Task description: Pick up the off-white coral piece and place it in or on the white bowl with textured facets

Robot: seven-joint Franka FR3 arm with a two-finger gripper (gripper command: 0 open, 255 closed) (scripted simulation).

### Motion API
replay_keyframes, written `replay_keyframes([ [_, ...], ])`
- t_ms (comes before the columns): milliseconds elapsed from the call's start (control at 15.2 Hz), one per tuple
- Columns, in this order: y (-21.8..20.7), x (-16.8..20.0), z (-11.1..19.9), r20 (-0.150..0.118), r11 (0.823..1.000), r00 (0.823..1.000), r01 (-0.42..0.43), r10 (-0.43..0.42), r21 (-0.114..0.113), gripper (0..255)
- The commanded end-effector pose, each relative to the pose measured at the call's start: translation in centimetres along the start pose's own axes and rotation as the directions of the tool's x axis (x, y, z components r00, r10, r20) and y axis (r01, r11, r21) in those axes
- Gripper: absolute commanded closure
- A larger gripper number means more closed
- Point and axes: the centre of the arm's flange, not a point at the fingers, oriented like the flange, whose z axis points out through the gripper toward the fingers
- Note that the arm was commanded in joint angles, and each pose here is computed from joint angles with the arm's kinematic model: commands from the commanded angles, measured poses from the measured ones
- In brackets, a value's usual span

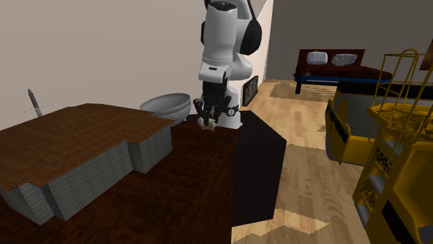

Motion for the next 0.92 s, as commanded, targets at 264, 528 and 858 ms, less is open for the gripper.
replay_keyframes([
  [264, 0.0, 0.0, 0.0, 0.000, 1.000, 1.000, 0.000, 0.000, 0.000, 255],
  [528, 0.0, -0.2, -1.0, 0.000, 1.000, 1.000, 0.000, 0.000, 0.000, 255],
  [858, 0.0, -0.7, -3.6, 0.000, 1.000, 1.000, 0.000, 0.000, 0.000, 255],
])
